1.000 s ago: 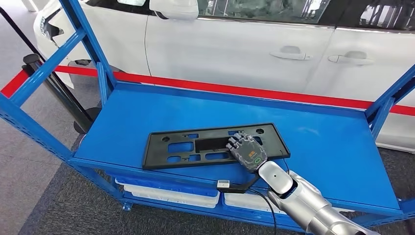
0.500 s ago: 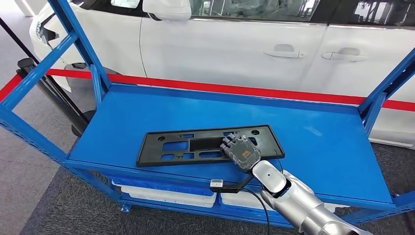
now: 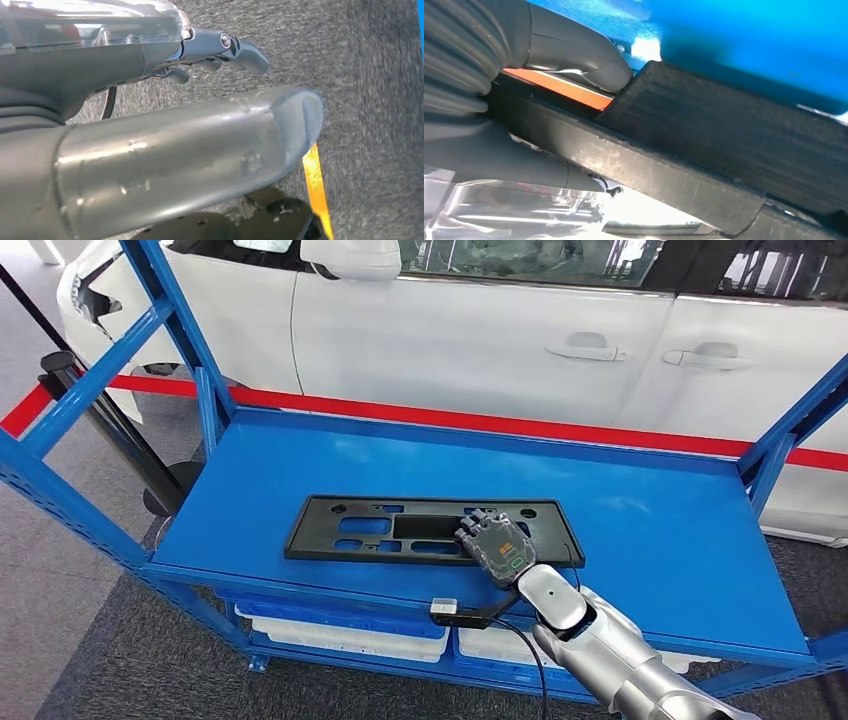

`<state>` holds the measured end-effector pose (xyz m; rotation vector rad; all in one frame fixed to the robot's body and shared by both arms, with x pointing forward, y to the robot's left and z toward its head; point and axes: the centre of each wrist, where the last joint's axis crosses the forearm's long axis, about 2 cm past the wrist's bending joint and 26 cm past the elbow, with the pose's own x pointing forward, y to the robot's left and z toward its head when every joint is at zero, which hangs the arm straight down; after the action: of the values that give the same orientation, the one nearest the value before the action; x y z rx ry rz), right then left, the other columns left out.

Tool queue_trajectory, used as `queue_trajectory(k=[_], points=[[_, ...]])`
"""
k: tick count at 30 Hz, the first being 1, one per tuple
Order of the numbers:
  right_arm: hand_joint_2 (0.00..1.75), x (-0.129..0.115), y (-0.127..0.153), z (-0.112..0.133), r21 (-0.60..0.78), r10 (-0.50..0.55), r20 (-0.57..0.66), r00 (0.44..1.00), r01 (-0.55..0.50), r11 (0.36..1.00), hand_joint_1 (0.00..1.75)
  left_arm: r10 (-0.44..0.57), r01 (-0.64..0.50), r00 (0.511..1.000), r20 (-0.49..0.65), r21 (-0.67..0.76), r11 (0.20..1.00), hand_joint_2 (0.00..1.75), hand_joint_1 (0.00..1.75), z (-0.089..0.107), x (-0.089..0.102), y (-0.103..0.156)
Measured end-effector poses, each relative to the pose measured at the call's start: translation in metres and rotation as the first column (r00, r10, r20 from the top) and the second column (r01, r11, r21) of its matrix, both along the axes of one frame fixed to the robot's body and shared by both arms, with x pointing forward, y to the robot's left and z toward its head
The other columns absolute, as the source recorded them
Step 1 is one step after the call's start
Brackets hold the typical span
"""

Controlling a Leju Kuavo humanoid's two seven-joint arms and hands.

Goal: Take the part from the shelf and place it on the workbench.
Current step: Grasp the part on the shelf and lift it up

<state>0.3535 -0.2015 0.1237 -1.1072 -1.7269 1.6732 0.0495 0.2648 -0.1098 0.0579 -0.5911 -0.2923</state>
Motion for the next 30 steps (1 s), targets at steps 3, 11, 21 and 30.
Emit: queue_trajectory(k=[3,11,21,30], points=[[1.75,-0.004,0.004,0.003,0.115,0.065,-0.067,0.996,-0.057,0.992,1.75,0.002,-0.002,1.0,0.001,-0.003,1.0,0.0,0.0,0.0,0.0,-0.001],[1.75,-0.055,-0.017,0.033,0.748,0.476,-0.148,0.867,-0.217,0.627,1.75,0.042,-0.042,0.999,0.006,0.0,0.999,0.0,0.0,0.0,-0.004,-0.001],[1.75,-0.117,-0.011,0.098,0.951,0.69,0.15,0.708,-0.294,0.095,1.75,0.104,-0.104,0.995,0.003,0.004,0.995,0.0,0.0,-0.001,-0.014,-0.003],[1.75,-0.129,-0.018,0.111,0.951,0.671,0.225,0.707,-0.31,0.008,1.75,0.126,-0.126,0.992,0.01,0.002,0.992,1.75,0.0,-0.001,-0.013,-0.004]])
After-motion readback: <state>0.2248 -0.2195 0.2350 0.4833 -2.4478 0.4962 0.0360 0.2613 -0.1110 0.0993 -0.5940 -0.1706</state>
